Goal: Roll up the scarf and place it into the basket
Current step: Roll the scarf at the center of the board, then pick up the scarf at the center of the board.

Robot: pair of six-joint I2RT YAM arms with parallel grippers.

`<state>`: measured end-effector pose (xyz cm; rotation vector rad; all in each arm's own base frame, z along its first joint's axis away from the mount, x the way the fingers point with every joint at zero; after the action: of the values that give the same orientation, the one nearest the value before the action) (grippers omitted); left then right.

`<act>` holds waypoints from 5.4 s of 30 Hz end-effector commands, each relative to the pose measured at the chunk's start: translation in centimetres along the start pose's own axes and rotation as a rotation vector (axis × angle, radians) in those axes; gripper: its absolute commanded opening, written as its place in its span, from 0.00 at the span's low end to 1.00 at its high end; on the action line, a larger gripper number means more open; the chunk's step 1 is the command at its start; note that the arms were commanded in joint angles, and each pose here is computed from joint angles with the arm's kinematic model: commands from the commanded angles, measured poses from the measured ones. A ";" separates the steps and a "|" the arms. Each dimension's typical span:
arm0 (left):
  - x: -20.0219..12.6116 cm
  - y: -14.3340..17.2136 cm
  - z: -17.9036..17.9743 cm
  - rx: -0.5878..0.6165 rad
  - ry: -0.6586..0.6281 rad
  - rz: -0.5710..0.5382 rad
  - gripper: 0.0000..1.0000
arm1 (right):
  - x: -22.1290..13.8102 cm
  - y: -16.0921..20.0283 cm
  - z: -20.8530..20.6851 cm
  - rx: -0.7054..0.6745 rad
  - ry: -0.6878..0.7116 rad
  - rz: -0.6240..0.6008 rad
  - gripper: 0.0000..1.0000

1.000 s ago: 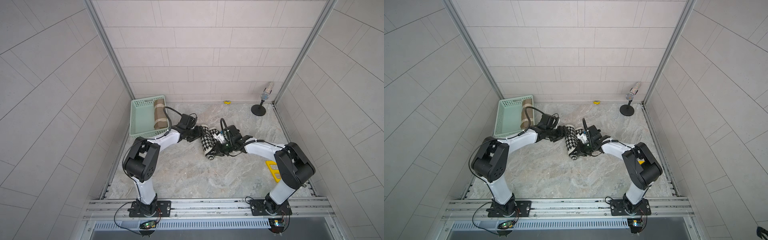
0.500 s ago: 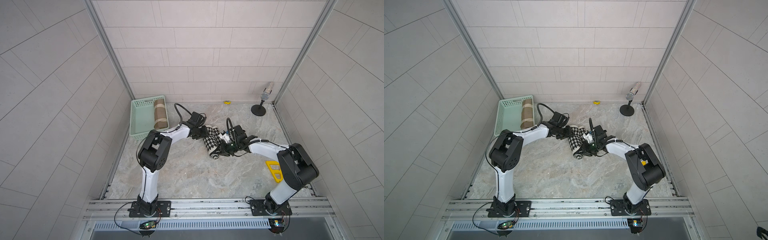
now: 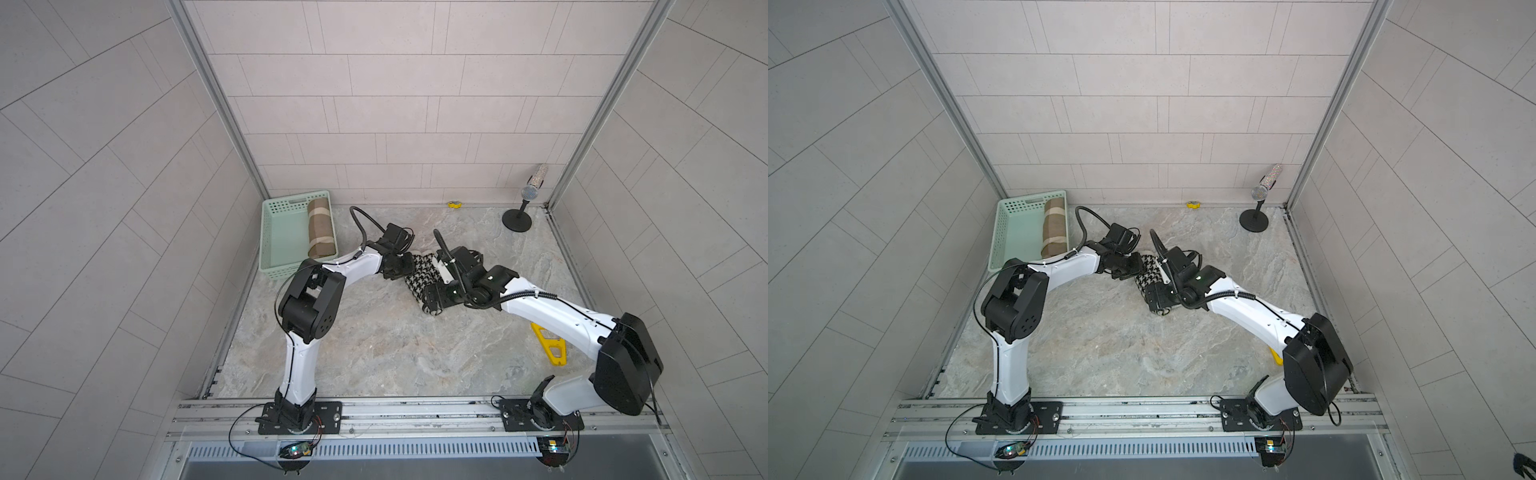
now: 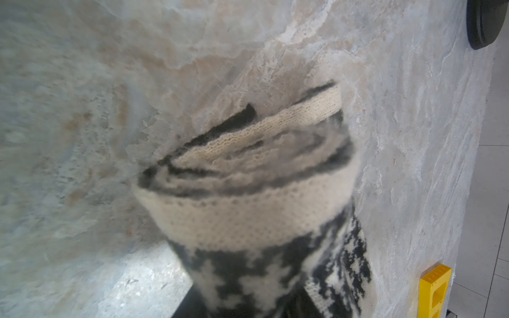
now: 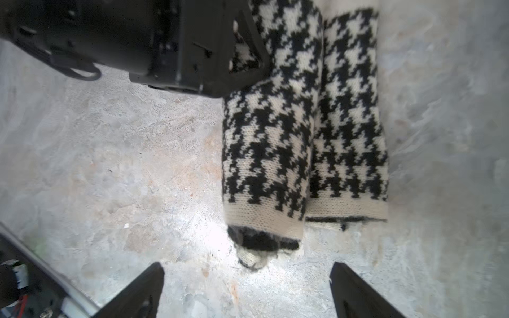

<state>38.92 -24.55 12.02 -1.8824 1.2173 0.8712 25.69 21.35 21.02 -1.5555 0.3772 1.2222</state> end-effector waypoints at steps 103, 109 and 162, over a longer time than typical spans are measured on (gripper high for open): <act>-1.8 3.4 -1.2 0.047 0.145 0.044 0.78 | 9.2 3.7 -8.3 0.394 -0.182 0.144 0.20; 0.7 2.5 -1.9 0.033 0.169 0.074 0.77 | 9.1 3.3 -8.2 0.398 -0.199 0.141 0.23; 2.3 1.8 -2.8 0.143 0.324 0.012 0.82 | 11.7 2.3 -9.5 0.437 -0.176 0.132 0.40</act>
<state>37.59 -27.97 12.22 -2.0015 1.4375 0.4979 34.51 16.83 10.56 -1.0645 0.5187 1.2488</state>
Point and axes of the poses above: each gripper's point midway between its finger pads, its own x axis out along the fingers, its own z axis along the line the jaws close on, y = z × x, the point moved 8 cm from there along -x, back along the fingers, and after that the axes turned 10 degrees about -x, right-handed, at the moved point
